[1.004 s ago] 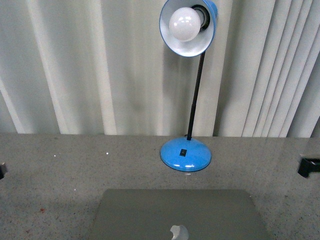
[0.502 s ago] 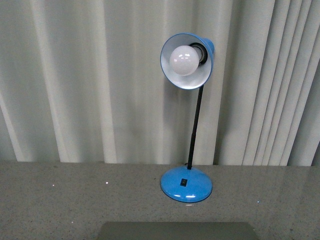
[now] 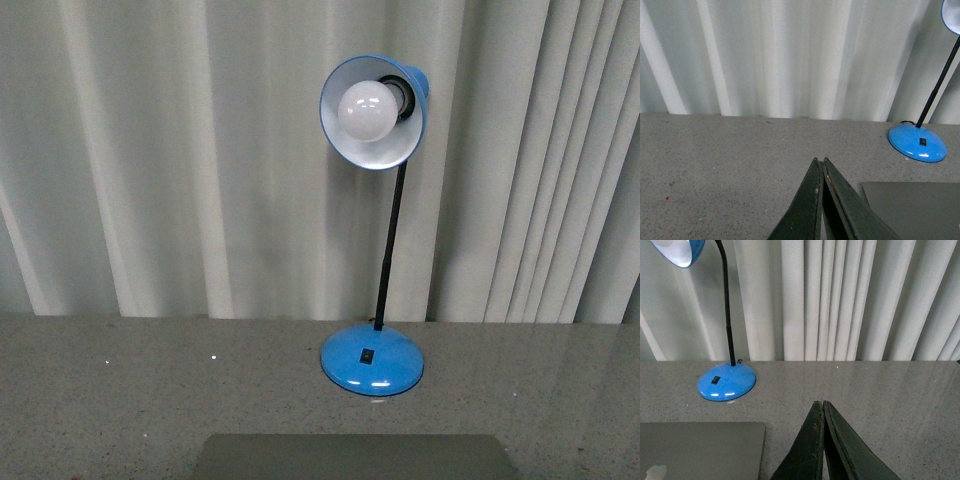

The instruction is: Close laptop

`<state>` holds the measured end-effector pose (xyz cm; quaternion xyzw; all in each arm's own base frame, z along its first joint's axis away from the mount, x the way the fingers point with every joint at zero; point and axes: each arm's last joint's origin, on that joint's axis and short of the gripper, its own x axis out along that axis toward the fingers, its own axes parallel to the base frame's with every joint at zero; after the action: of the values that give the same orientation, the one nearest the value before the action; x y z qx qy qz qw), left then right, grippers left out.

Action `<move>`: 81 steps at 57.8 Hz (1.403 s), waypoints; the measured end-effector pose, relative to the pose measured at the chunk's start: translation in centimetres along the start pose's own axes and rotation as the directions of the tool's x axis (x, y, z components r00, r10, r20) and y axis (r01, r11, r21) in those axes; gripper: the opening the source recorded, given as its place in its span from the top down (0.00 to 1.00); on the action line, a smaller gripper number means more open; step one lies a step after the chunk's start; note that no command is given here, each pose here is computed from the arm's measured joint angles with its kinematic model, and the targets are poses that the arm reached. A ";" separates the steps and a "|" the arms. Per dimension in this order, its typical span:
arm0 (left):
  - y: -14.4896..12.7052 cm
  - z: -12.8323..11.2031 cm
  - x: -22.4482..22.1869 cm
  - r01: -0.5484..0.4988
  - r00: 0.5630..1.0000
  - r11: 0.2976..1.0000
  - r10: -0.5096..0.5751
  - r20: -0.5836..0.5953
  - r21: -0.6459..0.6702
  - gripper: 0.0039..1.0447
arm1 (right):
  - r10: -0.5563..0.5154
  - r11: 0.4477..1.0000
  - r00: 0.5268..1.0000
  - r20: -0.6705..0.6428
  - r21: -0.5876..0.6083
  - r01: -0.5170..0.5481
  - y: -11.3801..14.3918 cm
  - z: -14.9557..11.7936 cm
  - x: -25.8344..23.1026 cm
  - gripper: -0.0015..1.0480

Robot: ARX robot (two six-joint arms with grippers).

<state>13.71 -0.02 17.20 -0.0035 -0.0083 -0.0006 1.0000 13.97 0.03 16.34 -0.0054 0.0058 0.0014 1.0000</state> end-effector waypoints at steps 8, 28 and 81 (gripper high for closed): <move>0.0 0.2 -0.6 0.000 1.000 1.000 0.000 0.005 0.000 0.97 | 0.000 1.000 1.000 0.007 0.000 0.000 0.0 0.2 -0.6 0.97; 0.0 0.5 -1.9 0.000 1.000 1.000 0.000 0.014 0.000 0.97 | 0.000 1.000 1.000 0.019 0.000 0.000 0.0 0.5 -2.0 0.97; 0.0 0.1 -4.1 0.000 1.000 1.000 0.000 0.008 0.000 0.97 | 0.000 1.000 1.000 0.014 0.000 0.000 0.0 0.1 -4.2 0.97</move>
<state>9.62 -0.02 17.26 -0.0035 -0.0123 -0.0008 0.9999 9.76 0.02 16.54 -0.0054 -0.0012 0.0015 1.0000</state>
